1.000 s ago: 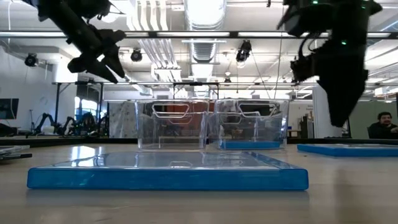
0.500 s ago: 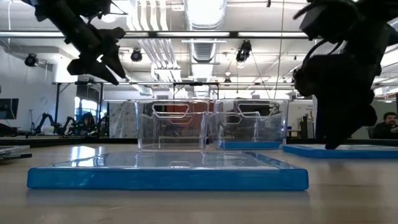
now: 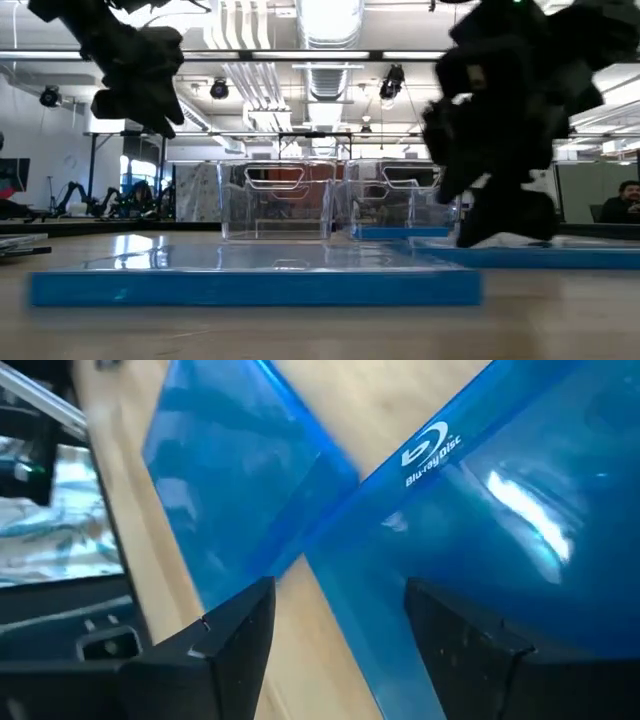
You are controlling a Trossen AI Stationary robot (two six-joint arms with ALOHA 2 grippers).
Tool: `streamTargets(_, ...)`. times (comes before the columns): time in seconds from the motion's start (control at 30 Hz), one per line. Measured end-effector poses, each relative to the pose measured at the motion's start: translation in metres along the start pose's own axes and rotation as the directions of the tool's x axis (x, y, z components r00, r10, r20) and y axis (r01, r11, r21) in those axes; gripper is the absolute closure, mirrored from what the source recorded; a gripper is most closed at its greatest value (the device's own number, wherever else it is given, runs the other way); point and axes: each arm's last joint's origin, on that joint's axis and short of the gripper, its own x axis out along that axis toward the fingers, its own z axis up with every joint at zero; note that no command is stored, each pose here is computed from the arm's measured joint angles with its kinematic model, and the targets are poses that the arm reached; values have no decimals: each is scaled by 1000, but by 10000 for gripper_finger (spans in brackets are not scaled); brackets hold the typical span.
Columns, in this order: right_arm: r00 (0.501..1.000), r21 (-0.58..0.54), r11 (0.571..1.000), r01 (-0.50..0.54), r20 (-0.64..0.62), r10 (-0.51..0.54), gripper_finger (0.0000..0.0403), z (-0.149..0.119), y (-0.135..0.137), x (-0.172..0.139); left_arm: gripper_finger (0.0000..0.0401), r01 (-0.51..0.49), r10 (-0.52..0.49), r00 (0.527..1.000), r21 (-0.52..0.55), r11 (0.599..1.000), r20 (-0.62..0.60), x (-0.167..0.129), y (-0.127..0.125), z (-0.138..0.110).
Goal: Pick & place jewel cases by type
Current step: Put the right blue CD case into the right transparent bin
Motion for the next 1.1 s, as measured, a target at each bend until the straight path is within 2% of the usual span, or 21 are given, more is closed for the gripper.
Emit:
streamTargets(0.2,997,-125,991,-54,41,60,179,22,38,17,254,122,-117,991,66,990,-70,-2,-23,-22)
streamTargets(0.27,998,-182,983,-29,56,40,179,29,46,14,254,149,-143,986,60,987,-89,2,-28,-30)
streamTargets(0.43,987,-315,936,155,79,-137,179,44,56,-5,254,197,-198,976,-20,980,-93,17,-35,-46)
streamTargets(0.57,951,-354,886,299,34,-308,179,44,55,-28,254,224,-226,971,-33,974,-72,25,-41,-48)
streamTargets(0.67,910,-303,876,375,-62,-411,179,36,43,-40,254,302,-304,949,-34,953,-79,33,-49,-48)
streamTargets(0.77,857,-193,869,455,-169,-486,179,24,27,-50,254,340,-341,937,-24,940,-70,44,-56,-50)
streamTargets(0.83,846,-136,870,474,-204,-493,179,16,21,-52,254,335,-335,939,-10,942,-74,53,-59,-53)
streamTargets(0.93,860,-56,886,461,-219,-461,179,8,20,-58,254,322,-321,943,5,947,-88,66,-63,-56)
streamTargets(1.1,850,147,858,492,-295,-437,179,-6,1,-63,254,323,-318,943,45,945,-102,83,-72,-59)
